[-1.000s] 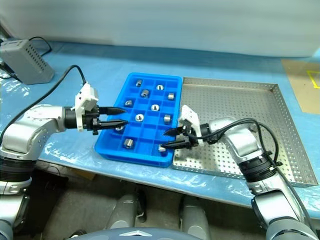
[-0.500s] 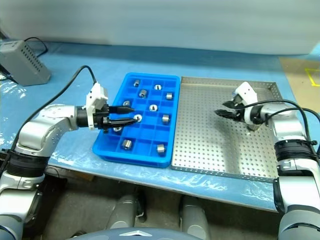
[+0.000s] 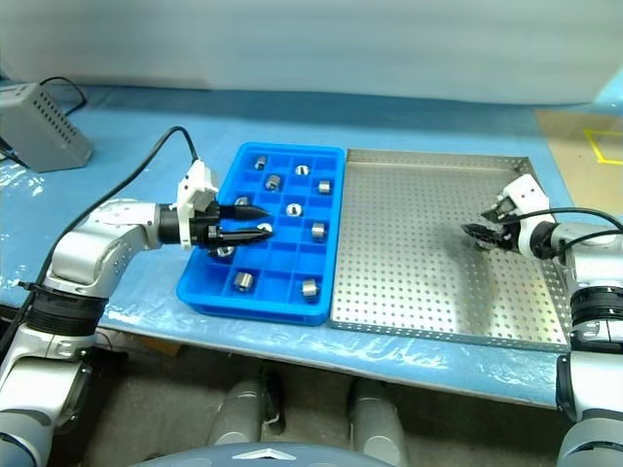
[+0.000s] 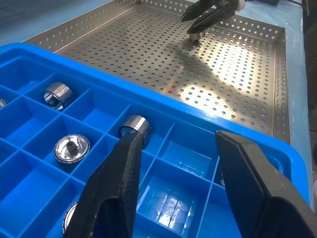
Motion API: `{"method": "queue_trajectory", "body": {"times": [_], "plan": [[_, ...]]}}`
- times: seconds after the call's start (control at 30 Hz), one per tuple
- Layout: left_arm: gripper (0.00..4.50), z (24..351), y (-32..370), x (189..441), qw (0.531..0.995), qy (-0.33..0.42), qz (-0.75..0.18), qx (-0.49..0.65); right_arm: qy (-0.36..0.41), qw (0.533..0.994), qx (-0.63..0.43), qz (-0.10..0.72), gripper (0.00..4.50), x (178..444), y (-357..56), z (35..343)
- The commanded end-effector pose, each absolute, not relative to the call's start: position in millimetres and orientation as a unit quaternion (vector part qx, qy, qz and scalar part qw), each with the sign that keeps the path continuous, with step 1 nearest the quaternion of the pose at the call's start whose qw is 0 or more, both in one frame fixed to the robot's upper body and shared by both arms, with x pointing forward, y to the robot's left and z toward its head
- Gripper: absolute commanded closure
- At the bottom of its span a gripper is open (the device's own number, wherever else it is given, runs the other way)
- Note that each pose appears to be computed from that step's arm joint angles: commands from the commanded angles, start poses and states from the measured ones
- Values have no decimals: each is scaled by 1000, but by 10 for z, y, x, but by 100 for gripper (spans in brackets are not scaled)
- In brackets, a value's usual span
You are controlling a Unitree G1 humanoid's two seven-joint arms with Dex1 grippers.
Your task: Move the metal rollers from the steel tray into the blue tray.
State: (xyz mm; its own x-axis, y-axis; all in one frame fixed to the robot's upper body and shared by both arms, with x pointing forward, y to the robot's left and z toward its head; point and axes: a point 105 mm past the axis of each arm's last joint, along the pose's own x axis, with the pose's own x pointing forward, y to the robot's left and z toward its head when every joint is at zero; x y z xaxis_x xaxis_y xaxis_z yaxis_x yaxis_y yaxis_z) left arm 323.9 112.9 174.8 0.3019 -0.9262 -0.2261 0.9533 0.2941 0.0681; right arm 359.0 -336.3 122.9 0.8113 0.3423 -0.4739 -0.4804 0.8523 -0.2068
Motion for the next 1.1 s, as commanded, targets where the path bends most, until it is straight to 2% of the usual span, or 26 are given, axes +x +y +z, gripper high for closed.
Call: {"method": "queue_trajectory", "body": {"times": [0.03, 0.53, 0.67, 1.0, 1.1], "plan": [[203, 1848, 1117, 3243, 797, 54, -592, 111, 192, 945, -180, 194, 182, 3589, -3488, 1378], [203, 1835, 1122, 3226, 796, 57, -592, 113, 230, 943, -156, 183, 182, 3519, -3534, 1038], [203, 1846, 1123, 3227, 796, 57, -592, 113, 220, 946, -150, 186, 270, 3563, -3480, 1065], [203, 1879, 1133, 3228, 796, 53, -592, 118, 173, 944, -145, 241, 281, 3679, -3146, 1278], [203, 1913, 1144, 3224, 797, 49, -591, 116, 130, 933, -135, 307, 281, 3726, -2749, 1528]]}}
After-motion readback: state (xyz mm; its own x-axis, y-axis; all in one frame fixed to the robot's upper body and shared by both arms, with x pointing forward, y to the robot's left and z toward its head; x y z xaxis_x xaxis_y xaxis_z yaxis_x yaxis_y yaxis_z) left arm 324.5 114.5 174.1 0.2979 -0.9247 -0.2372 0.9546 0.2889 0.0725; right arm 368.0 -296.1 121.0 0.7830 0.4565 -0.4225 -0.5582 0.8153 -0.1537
